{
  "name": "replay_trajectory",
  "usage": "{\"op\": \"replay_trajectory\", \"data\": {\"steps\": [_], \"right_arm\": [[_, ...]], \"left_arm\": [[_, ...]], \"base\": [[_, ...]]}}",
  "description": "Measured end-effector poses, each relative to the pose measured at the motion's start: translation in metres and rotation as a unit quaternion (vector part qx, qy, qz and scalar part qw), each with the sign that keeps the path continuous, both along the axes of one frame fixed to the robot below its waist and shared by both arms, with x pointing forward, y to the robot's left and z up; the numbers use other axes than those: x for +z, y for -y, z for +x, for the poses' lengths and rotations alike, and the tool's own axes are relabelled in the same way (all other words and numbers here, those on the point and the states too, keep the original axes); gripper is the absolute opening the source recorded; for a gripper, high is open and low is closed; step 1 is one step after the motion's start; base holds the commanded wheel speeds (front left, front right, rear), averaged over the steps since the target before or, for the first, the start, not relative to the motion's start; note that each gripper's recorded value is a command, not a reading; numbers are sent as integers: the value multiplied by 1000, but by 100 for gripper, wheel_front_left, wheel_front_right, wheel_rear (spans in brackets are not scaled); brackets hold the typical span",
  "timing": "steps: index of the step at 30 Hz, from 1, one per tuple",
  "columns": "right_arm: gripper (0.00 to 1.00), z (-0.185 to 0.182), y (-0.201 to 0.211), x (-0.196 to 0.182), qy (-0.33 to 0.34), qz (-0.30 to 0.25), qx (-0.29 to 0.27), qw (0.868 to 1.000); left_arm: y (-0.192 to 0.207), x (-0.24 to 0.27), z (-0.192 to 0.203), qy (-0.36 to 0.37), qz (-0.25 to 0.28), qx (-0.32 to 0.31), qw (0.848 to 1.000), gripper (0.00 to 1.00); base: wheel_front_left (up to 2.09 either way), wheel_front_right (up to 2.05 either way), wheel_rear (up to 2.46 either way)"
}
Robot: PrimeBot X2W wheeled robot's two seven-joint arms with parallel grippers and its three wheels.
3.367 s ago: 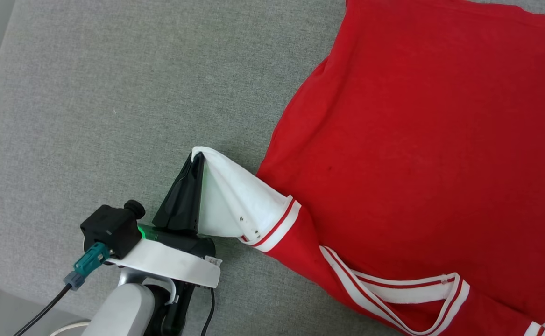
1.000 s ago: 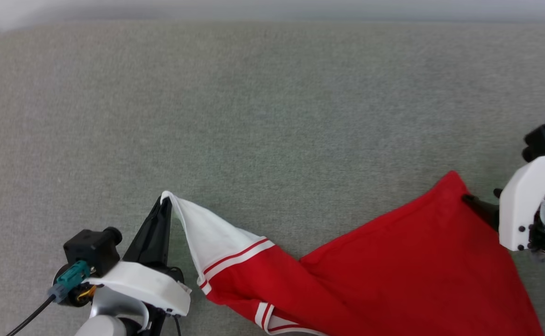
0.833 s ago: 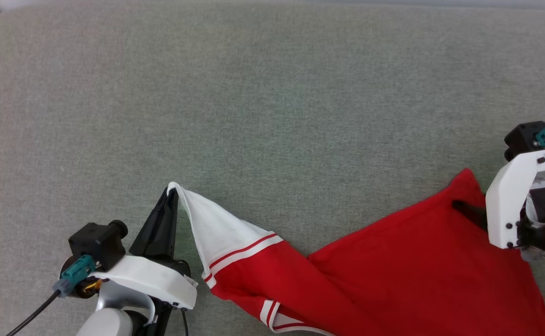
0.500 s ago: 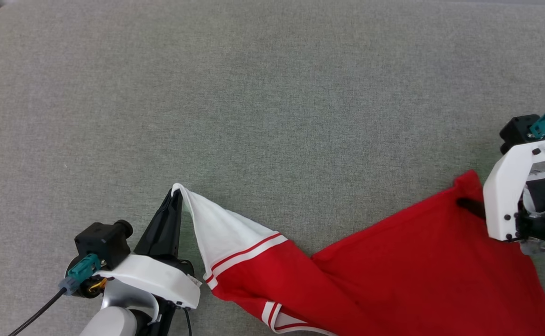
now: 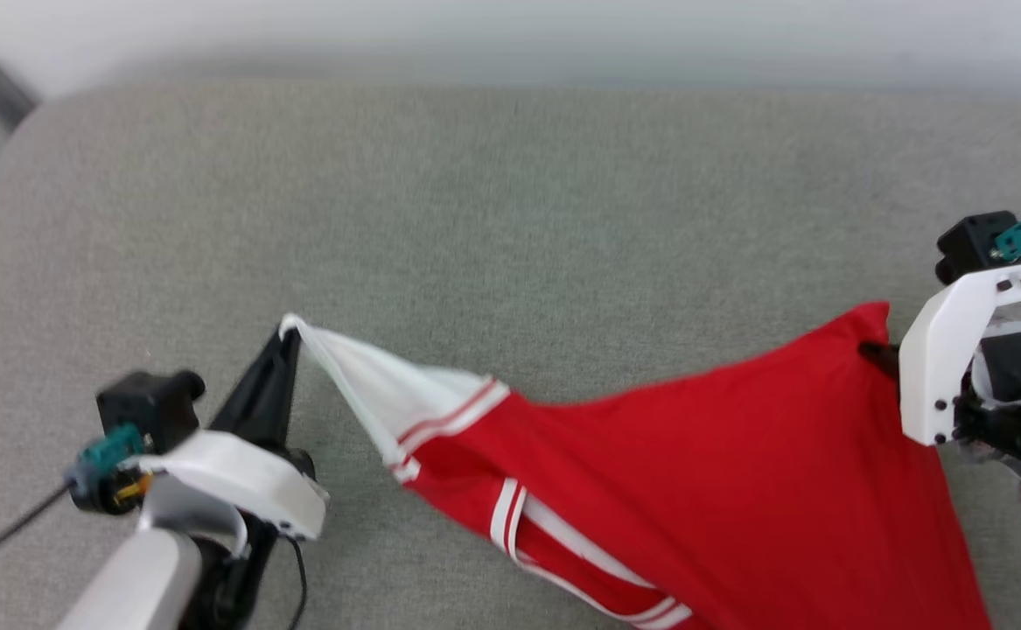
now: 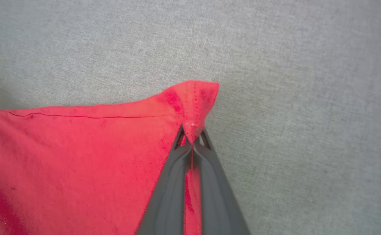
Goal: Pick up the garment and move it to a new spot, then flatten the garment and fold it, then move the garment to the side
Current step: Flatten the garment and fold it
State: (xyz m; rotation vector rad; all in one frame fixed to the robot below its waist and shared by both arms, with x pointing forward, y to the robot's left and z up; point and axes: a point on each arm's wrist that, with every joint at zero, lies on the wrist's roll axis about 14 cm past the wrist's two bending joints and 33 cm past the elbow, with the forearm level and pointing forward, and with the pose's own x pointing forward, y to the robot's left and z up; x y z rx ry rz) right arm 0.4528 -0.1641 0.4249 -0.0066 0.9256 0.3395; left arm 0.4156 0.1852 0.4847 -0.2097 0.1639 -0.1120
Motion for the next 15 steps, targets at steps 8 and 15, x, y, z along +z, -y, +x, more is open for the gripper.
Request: {"op": "replay_trajectory", "data": {"steps": [8, 15], "right_arm": [[0, 13, 24, 86, 139, 17, -52, 989], [0, 27, 39, 164, 259, 17, -78, 962]], "left_arm": [[-5, 89, 31, 88, 28, -22, 996, 0], [-2, 170, 63, 159, 61, -24, 985, 0]], "base": [[0, 0, 0], [0, 0, 0]]}}
